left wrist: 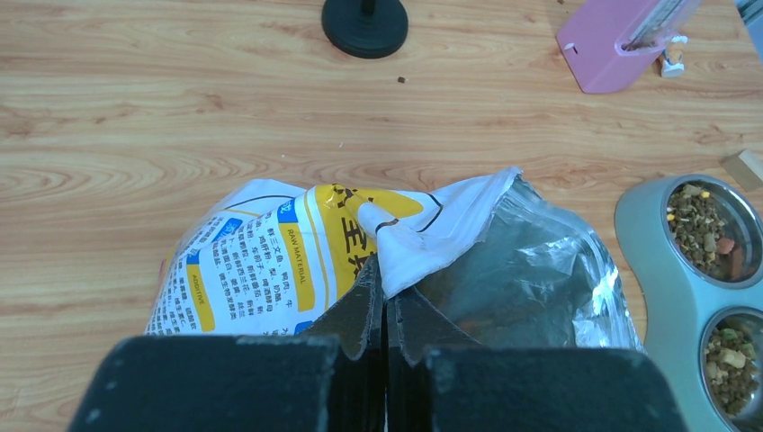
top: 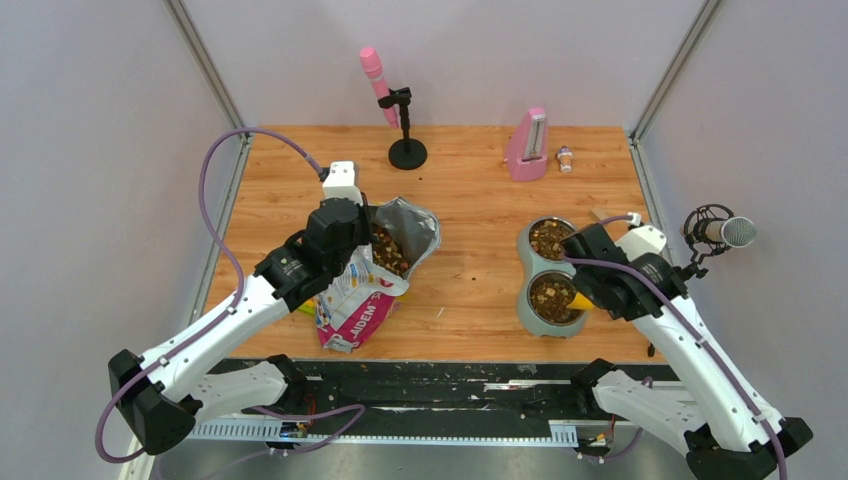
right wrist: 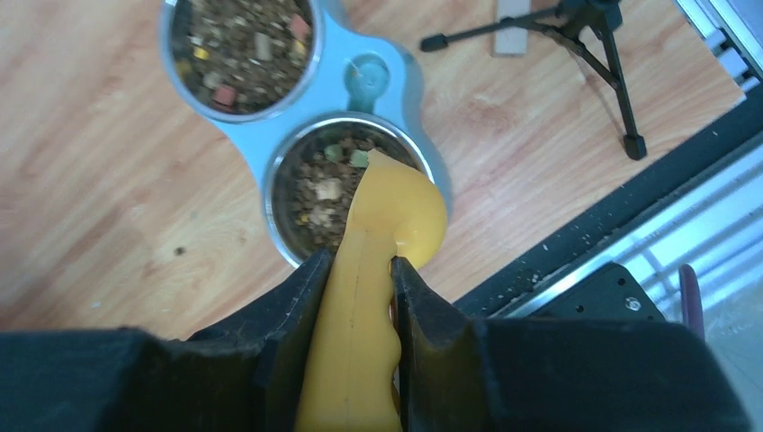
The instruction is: Serve the pet food
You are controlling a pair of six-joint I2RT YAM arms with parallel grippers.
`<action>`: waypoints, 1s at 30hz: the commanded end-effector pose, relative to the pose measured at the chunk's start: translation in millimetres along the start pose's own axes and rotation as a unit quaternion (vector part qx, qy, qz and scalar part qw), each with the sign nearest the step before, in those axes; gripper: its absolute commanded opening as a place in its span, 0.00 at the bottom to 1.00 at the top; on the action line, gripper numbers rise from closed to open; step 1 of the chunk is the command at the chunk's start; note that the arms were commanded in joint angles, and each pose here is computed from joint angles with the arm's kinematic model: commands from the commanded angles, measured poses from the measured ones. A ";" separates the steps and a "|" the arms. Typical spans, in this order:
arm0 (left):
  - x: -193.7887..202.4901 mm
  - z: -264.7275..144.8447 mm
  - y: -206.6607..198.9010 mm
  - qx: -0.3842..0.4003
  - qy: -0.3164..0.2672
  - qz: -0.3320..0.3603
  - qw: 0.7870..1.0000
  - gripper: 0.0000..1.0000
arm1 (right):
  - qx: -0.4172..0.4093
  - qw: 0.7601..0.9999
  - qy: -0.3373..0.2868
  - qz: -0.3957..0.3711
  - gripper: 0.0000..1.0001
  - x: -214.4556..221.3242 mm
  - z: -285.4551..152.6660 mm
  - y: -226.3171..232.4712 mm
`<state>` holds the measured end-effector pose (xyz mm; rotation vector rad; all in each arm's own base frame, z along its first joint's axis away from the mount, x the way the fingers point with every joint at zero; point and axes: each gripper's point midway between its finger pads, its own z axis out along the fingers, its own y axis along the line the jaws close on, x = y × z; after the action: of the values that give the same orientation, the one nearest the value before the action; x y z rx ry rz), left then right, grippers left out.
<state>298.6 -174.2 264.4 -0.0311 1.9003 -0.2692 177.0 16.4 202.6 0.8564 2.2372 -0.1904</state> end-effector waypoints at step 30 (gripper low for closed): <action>-22.9 -14.9 -7.0 0.028 -0.027 -0.021 0.999 0.00 | -0.527 0.811 0.165 -0.191 0.00 2.9 -131.4 284.7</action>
<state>294.3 -173.8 265.3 -0.0184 1.9066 -0.2823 290.4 276.3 317.6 -0.0165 2.2752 1.0597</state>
